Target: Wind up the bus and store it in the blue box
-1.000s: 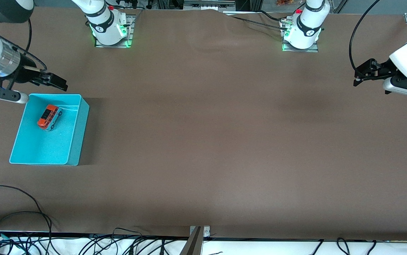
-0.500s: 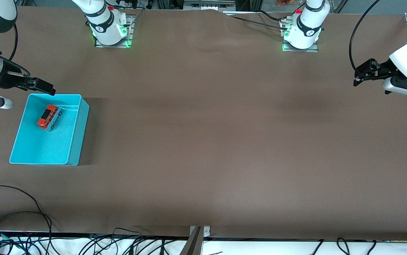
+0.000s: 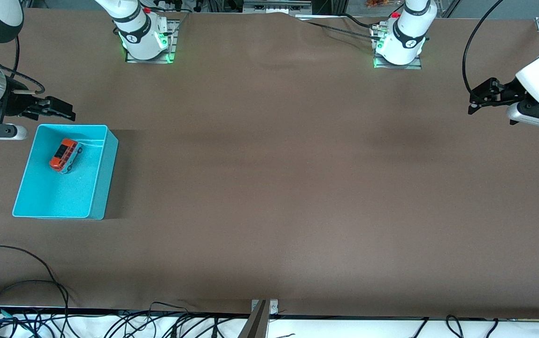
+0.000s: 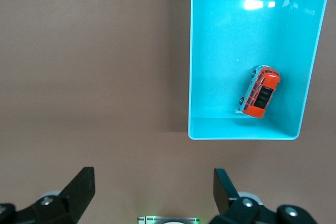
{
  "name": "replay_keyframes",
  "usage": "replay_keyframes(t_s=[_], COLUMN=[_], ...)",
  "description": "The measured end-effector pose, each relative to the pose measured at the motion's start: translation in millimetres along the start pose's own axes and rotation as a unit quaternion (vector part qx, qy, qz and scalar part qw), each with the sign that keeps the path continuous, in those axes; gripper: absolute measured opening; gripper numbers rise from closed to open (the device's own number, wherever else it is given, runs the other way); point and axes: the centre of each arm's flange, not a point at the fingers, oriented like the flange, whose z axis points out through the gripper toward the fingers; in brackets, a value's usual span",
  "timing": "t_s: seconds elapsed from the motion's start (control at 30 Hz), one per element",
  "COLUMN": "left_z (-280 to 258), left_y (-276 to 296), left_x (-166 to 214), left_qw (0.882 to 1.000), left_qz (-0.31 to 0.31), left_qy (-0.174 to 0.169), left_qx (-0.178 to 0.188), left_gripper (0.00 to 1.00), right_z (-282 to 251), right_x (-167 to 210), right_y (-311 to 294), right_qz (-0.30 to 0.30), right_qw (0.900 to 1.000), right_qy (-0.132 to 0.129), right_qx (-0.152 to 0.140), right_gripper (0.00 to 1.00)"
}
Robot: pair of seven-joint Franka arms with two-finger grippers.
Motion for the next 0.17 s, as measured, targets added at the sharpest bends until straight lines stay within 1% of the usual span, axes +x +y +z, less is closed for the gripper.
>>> replay_keyframes(t_s=[0.17], left_z=[0.0], left_y=[-0.5], left_x=[-0.1], left_qw=[1.0], left_qz=[0.0], left_qy=[0.0], left_qx=[0.0], left_gripper=[1.0], right_z=[0.1], right_x=[-0.1], right_y=[0.0], right_qz=[-0.002], right_qw=[1.0], right_qy=[-0.001], right_qx=[0.0], right_gripper=[1.0])
